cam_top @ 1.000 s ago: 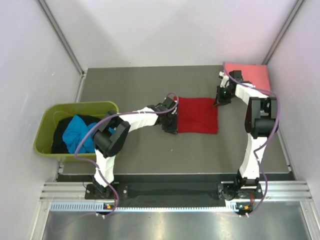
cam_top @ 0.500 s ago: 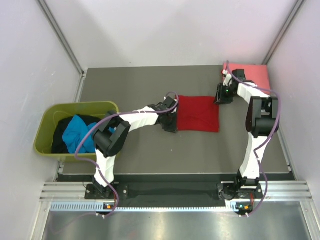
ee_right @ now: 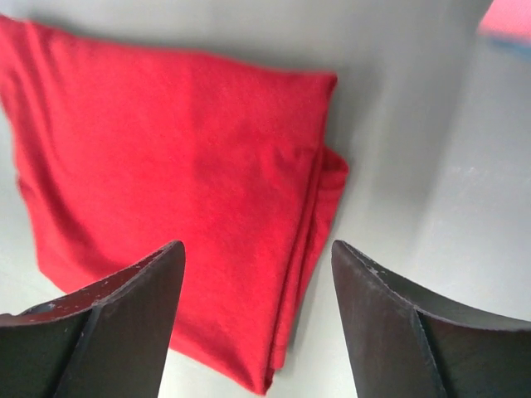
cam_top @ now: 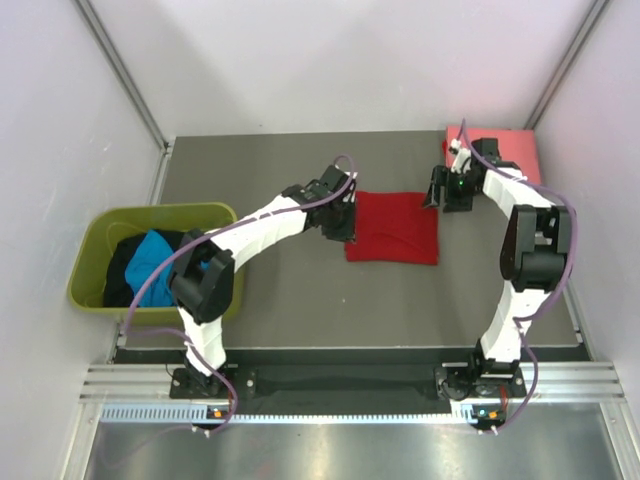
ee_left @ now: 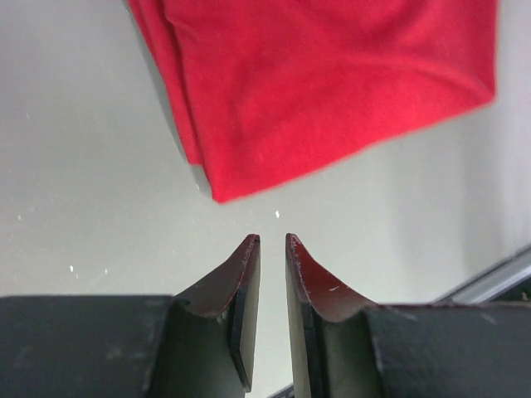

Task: Fold and stack the t-shirts
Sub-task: Fold the tshirt, then neatly place the folded tshirt to the corner

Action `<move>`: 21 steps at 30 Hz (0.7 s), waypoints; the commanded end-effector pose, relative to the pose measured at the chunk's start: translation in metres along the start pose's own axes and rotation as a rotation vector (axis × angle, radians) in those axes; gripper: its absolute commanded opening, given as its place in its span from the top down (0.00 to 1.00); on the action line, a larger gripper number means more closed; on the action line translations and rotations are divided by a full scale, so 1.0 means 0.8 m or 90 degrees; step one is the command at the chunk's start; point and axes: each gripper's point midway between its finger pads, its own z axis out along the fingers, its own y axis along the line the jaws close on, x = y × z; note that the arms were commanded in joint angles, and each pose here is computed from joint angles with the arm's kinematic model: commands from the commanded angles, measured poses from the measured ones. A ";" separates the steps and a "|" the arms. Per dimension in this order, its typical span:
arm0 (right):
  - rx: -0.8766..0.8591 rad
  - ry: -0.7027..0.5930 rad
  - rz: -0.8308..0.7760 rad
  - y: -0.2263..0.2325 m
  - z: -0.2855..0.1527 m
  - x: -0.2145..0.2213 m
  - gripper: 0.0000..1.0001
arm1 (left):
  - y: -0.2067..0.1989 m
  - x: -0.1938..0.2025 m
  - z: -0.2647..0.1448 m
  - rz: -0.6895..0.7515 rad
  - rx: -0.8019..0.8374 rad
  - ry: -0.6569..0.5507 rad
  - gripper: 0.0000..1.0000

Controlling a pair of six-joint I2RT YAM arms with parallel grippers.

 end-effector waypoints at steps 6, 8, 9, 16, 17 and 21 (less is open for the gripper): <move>-0.010 0.041 -0.022 -0.015 0.041 0.026 0.28 | -0.026 -0.002 -0.093 0.079 0.091 -0.058 0.76; -0.008 0.060 -0.047 -0.011 0.050 0.037 0.28 | -0.021 0.001 -0.100 0.096 0.089 -0.070 0.76; -0.004 0.073 -0.055 -0.009 0.053 0.043 0.29 | -0.021 -0.002 -0.112 0.103 0.089 -0.088 0.76; 0.046 0.100 -0.061 -0.015 0.065 0.067 0.57 | 0.013 0.000 -0.133 0.119 0.027 -0.165 0.75; 0.047 0.092 -0.065 -0.014 0.064 0.062 0.66 | 0.019 0.001 -0.133 0.118 0.016 -0.170 0.75; 0.053 0.029 -0.088 -0.001 0.040 0.020 0.97 | 0.016 -0.002 -0.150 0.128 0.022 -0.182 0.74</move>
